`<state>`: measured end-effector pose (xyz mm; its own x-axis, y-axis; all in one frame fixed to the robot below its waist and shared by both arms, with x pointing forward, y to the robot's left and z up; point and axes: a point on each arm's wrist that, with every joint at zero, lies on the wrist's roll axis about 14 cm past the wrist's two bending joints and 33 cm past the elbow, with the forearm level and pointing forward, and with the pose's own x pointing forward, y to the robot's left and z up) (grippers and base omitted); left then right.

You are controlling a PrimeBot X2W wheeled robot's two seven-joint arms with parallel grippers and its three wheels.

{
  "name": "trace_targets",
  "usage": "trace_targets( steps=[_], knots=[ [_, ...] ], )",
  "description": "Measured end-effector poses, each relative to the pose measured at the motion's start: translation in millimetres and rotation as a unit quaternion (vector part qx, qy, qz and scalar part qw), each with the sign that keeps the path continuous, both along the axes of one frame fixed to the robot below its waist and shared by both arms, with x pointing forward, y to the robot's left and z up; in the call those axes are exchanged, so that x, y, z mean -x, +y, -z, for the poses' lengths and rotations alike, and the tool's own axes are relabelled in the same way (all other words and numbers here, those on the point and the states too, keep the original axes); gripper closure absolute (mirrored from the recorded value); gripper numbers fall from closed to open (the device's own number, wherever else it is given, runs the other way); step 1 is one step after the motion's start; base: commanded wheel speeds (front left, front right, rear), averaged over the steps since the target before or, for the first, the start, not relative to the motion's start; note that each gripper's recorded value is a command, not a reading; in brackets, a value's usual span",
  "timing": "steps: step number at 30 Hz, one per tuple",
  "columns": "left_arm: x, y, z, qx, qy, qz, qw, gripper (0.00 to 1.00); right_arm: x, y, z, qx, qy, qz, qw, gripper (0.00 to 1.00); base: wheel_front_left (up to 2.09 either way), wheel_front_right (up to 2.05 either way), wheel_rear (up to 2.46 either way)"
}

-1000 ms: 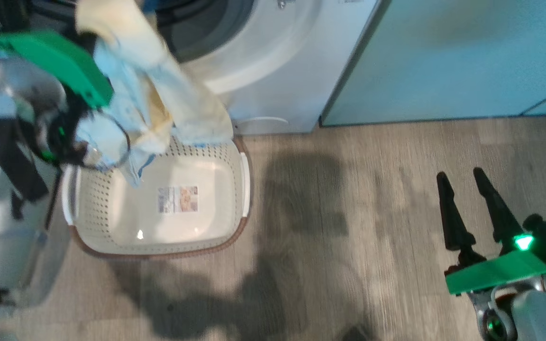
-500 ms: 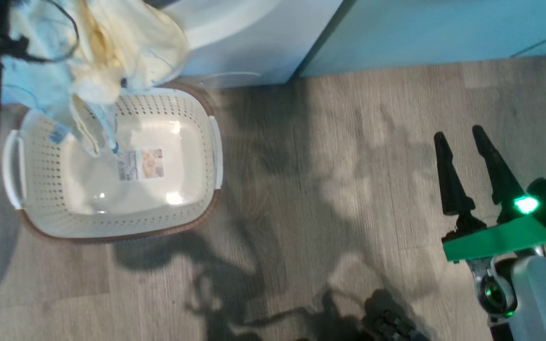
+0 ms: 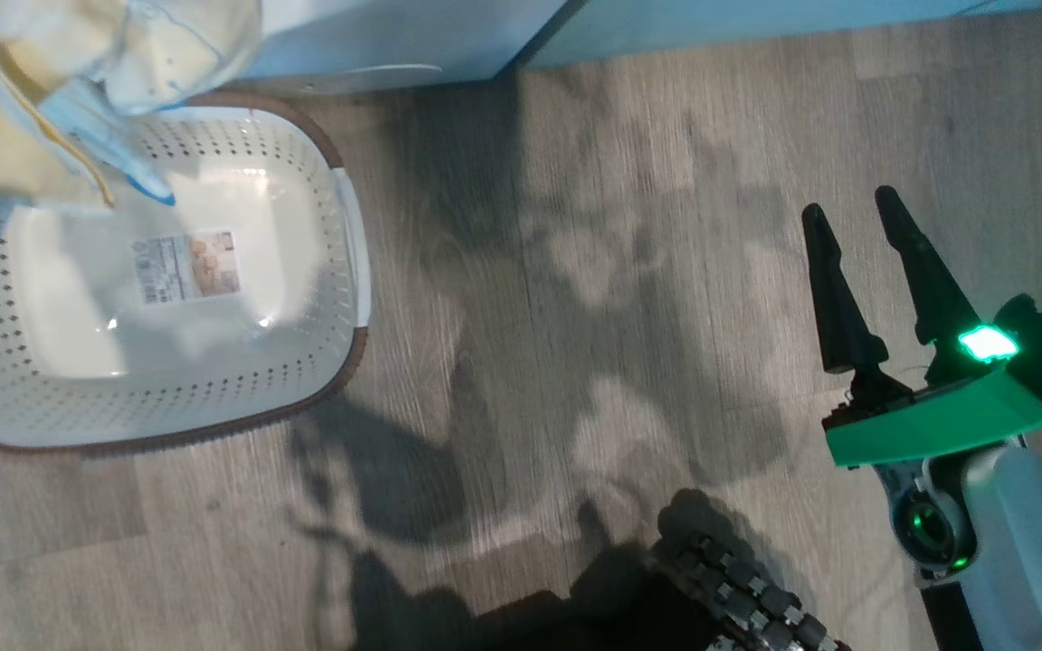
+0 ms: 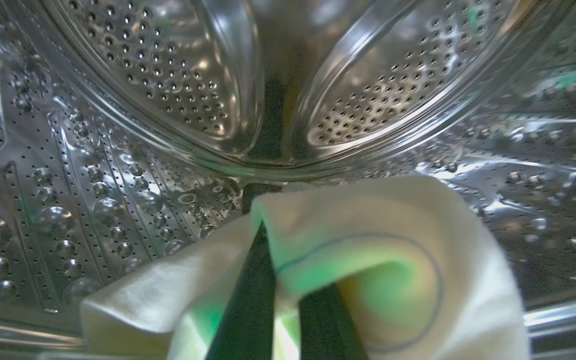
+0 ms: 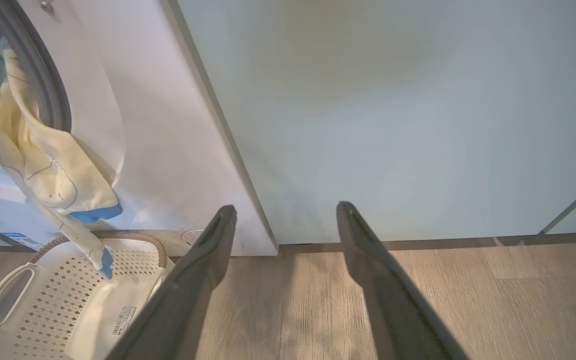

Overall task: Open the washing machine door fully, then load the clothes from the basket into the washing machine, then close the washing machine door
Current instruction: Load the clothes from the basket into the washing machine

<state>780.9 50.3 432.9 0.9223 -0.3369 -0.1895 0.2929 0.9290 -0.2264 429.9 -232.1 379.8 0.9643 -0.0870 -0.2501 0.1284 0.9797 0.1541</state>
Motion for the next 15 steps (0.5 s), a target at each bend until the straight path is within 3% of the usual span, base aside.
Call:
trace_targets(
  steps=[8, 15],
  knots=[
    [-21, -1, 16, -0.006, 0.007, -0.005, 1.0, 1.0, -2, -4, 14, 0.002, 0.017, 0.004, 1.0, 0.0, 0.0, 0.0, 0.0],
    [-36, 1, -5, 0.009, -0.042, -0.016, 0.999, 1.0, -11, -1, 16, 0.005, 0.016, -0.006, 1.0, 0.0, 0.0, 0.0, 0.0]
  ],
)
